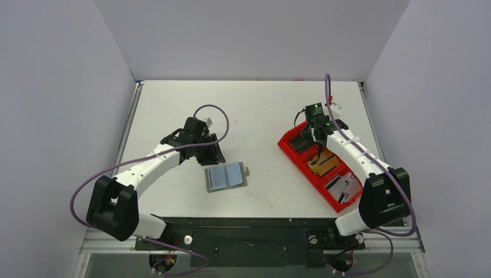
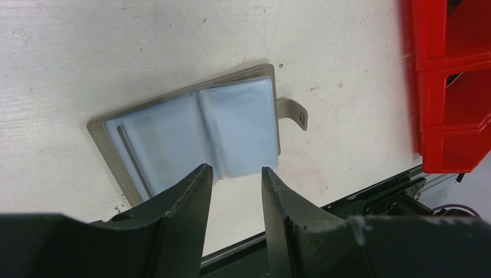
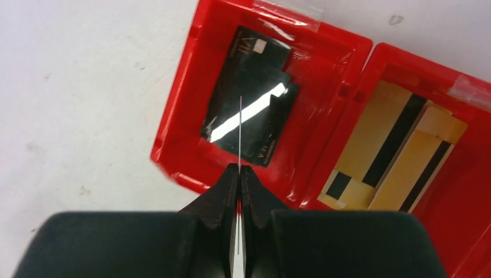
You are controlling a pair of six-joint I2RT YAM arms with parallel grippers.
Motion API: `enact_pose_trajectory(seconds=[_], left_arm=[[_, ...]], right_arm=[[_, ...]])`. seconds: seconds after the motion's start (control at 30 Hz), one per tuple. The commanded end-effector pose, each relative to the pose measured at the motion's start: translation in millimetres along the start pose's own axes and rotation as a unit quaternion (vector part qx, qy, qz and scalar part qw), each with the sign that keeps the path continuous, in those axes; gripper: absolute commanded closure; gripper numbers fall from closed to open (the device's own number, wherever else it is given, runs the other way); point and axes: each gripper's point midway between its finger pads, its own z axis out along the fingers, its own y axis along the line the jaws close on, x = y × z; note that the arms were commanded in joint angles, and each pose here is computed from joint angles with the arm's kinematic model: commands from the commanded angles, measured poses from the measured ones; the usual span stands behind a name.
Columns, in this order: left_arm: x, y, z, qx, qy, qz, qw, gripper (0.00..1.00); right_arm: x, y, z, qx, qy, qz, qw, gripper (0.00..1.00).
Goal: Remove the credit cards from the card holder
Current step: Place the credit card in the storage box.
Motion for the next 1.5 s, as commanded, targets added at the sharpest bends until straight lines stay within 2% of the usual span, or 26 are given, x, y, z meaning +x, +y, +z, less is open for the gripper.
enact_pose_trajectory(seconds=[0.0,0.43,0.5,0.67,0.8,1.3,1.47], left_arm=[[-15,-20,-12,0.03,-0.023,0.02,0.999,0.65],[-12,-17,-14,0.026,-0.023,0.019,0.999,0.66],[-11,-17,-14,0.027,-0.023,0.019,0.999,0.66],[-10,-17,-14,0.028,-0.022,0.018,0.999,0.65],[-9,-17,-14,0.028,-0.021,0.018,0.999,0.66],[-6,-10,-15,0.016,-0.027,0.012,0.999,0.66],[-9,14,-16,-0.044,-0.045,-0.006,0.998,0.66]], right_arm=[[-18,-20,12,0.08,-0.027,-0.021,0.996,1.0],[-6,-26,53,0.133,-0.006,-0.037,0.99,1.0],[-5,-24,55,0.13,-0.004,-0.035,0.991,0.95],[-8,-14,53,0.106,-0.005,-0.031,0.994,0.77],[-9,-5,51,0.084,-0.004,-0.027,0.996,0.68],[-11,27,16,-0.006,-0.011,-0.034,0.999,0.57],[16,51,-9,-0.061,0.003,-0.074,0.995,0.56]])
